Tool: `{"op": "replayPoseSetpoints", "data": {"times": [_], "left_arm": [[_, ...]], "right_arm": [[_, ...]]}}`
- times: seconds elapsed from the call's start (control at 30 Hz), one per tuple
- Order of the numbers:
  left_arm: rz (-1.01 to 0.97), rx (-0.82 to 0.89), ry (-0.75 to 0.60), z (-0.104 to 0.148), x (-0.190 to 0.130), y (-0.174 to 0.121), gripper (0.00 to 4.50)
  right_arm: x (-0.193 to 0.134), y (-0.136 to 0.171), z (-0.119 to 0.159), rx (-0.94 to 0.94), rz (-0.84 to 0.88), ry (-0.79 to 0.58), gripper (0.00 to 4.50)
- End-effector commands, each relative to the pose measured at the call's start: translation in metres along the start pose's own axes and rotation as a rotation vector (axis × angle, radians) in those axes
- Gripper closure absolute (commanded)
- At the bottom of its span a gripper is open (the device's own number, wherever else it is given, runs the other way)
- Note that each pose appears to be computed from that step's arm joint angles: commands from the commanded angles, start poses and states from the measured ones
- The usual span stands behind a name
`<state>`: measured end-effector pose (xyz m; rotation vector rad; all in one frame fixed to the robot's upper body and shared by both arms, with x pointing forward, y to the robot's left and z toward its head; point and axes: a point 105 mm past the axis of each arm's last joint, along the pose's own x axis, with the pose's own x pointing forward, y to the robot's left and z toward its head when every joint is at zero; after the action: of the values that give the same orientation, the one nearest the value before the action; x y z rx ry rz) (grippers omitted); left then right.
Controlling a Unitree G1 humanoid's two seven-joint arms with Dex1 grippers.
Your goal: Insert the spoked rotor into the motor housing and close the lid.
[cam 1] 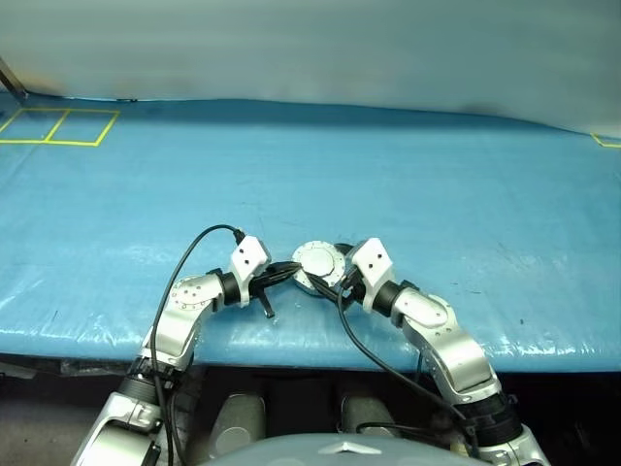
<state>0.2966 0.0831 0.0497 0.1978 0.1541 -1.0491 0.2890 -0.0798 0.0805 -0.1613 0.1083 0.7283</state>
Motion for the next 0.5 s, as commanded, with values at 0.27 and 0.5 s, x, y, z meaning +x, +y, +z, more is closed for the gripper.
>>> {"op": "replayPoseSetpoints", "data": {"times": [0.27,0.5], "left_arm": [[-0.003,-0.025,0.064,-0.030,-0.001,0.002,4.50],[-0.010,-0.009,0.055,-0.027,0.000,0.002,4.50]], "right_arm": [[-0.036,-0.028,0.000,0.533,-0.072,-0.048,0.01],[-0.046,-0.009,-0.034,0.922,0.023,0.059,0.01]]}}
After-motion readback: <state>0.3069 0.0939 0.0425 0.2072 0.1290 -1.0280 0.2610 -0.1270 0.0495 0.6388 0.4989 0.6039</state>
